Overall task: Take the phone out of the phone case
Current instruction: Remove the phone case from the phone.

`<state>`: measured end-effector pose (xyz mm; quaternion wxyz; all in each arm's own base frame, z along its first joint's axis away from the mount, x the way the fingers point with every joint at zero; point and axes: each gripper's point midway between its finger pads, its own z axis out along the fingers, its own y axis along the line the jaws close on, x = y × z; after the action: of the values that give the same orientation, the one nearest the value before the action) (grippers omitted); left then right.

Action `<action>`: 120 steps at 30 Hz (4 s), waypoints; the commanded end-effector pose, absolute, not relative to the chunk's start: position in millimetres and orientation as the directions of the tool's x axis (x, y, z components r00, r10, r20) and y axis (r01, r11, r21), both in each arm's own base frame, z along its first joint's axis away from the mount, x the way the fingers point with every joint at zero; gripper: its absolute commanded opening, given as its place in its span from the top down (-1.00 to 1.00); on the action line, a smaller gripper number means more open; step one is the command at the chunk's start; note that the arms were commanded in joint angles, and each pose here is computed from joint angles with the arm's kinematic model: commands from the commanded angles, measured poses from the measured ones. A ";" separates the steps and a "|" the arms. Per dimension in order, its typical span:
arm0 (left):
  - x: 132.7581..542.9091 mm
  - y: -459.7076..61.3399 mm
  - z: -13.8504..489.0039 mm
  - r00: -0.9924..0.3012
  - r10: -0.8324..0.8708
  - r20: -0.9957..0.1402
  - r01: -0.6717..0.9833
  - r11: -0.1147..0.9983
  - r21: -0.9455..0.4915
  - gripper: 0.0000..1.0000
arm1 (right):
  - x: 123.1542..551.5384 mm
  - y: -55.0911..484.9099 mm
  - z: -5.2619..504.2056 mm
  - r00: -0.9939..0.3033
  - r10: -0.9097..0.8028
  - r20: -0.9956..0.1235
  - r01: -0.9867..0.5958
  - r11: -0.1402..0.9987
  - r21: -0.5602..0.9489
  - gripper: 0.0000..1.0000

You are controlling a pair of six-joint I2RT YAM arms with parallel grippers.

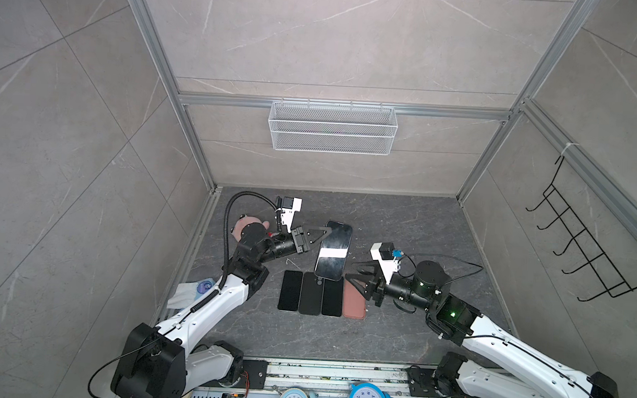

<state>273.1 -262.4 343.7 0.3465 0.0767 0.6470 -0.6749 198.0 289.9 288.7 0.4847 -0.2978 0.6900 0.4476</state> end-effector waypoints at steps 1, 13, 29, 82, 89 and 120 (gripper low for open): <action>271.1 -243.5 396.7 -0.680 -0.535 -0.502 0.619 -0.051 -0.784 1.00 | 194.7 297.8 306.8 -0.505 0.134 -0.853 -0.784 0.342 0.518 0.05; 269.8 -227.8 406.2 -0.679 -0.615 -0.401 0.586 -0.125 -0.801 1.00 | 193.8 309.4 304.4 -0.601 0.181 -0.778 -0.737 0.251 0.628 0.07; 261.5 -226.1 410.9 -0.675 -0.613 -0.410 0.600 -0.135 -0.788 1.00 | 206.1 315.1 303.2 -0.605 0.220 -0.765 -0.722 0.255 0.644 0.09; 300.2 -261.8 251.0 -0.750 -0.500 -0.432 0.312 0.308 -0.899 -0.32 | 241.8 286.2 237.4 -0.835 0.310 -0.455 -0.335 0.370 0.867 1.00; 292.5 -271.6 232.0 -0.734 -0.352 -0.581 0.389 0.483 -0.784 -0.47 | 244.6 270.5 219.8 -0.842 0.327 -0.428 -0.263 0.444 0.857 1.00; 216.5 -341.7 205.1 -0.394 0.394 -0.830 0.799 0.594 -0.097 -0.32 | 240.4 257.0 199.7 -0.868 0.316 -0.383 -0.220 0.448 0.867 1.00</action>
<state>209.4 -340.4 198.1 0.3840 0.3545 0.8053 -0.2798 242.7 255.1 186.3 0.2412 0.0458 0.8278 0.5044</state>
